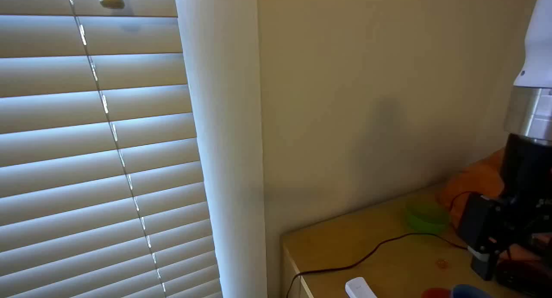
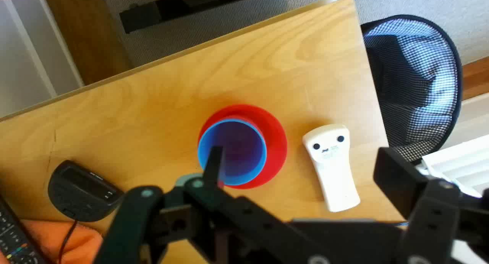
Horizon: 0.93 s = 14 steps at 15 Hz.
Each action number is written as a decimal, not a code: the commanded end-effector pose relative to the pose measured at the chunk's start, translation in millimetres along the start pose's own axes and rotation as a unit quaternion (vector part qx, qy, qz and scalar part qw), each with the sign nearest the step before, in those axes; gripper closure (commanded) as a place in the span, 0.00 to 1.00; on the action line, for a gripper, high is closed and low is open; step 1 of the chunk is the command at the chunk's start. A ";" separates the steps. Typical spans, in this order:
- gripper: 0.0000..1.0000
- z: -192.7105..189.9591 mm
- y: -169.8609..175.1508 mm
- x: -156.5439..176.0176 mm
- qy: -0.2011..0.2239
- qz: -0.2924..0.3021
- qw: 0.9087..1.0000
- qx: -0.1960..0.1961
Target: Pick up the red dice and put it in the blue cup
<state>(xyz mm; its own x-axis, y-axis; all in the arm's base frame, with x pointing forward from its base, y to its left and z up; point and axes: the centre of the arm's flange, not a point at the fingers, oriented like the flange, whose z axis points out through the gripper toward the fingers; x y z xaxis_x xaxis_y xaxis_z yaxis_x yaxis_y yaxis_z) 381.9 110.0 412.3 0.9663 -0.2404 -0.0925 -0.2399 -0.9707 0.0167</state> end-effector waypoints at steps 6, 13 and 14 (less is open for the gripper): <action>0.00 20.2 38.0 34.2 0.034 0.031 0.999 0.001; 0.00 128.8 114.2 116.4 0.064 0.124 0.990 -0.032; 0.00 145.2 119.5 125.7 0.058 0.130 0.989 -0.032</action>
<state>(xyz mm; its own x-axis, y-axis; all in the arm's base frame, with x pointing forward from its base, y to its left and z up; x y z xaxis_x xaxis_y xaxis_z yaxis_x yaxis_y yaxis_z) 432.3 -15.6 310.4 0.8995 -0.4314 0.0685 -0.4355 -0.8979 0.0636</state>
